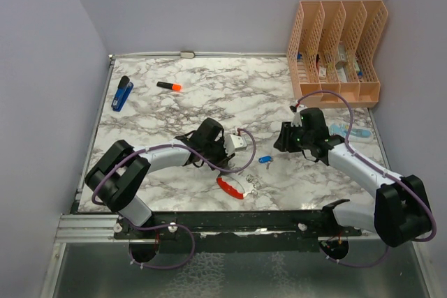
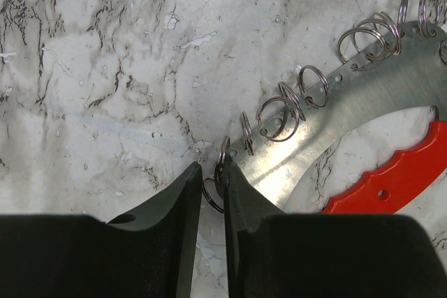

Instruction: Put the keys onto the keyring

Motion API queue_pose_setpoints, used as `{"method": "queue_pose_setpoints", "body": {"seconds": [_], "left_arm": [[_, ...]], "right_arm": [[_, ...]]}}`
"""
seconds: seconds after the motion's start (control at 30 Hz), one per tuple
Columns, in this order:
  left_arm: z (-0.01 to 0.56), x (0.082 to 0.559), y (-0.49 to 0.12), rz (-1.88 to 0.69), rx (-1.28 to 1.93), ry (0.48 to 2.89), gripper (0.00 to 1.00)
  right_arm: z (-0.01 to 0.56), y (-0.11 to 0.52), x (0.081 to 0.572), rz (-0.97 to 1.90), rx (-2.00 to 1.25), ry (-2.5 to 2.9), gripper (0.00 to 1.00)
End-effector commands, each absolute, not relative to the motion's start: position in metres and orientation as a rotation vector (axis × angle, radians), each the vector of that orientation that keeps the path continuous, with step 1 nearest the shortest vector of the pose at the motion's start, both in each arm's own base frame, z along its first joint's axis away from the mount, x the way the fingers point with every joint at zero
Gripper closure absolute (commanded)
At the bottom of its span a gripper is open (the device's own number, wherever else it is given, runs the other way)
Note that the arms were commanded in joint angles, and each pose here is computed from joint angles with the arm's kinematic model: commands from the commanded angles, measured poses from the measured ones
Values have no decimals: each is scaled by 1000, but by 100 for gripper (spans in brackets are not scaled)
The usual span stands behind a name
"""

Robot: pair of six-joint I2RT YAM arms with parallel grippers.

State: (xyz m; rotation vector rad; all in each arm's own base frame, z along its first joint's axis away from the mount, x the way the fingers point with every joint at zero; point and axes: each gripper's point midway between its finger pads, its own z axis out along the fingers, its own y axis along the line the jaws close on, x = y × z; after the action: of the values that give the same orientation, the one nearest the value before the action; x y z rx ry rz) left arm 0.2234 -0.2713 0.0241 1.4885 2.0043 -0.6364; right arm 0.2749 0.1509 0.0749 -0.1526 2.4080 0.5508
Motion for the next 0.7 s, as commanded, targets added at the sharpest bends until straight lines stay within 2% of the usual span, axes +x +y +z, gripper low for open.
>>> {"method": "queue_pose_setpoints", "body": {"seconds": [0.0, 0.17, 0.3, 0.67], "left_arm": [[24, 218, -272, -658, 1523, 1997, 79], [23, 214, -270, -666, 1541, 1995, 79], [26, 217, -274, -673, 1549, 1991, 100], [71, 226, -290, -709, 1561, 1902, 100]], "right_arm": [[75, 157, 274, 582, -167, 2394, 64], [75, 157, 274, 584, -172, 2389, 64], [78, 161, 273, 607, -209, 2368, 65], [114, 180, 265, 749, -393, 2171, 65]]}}
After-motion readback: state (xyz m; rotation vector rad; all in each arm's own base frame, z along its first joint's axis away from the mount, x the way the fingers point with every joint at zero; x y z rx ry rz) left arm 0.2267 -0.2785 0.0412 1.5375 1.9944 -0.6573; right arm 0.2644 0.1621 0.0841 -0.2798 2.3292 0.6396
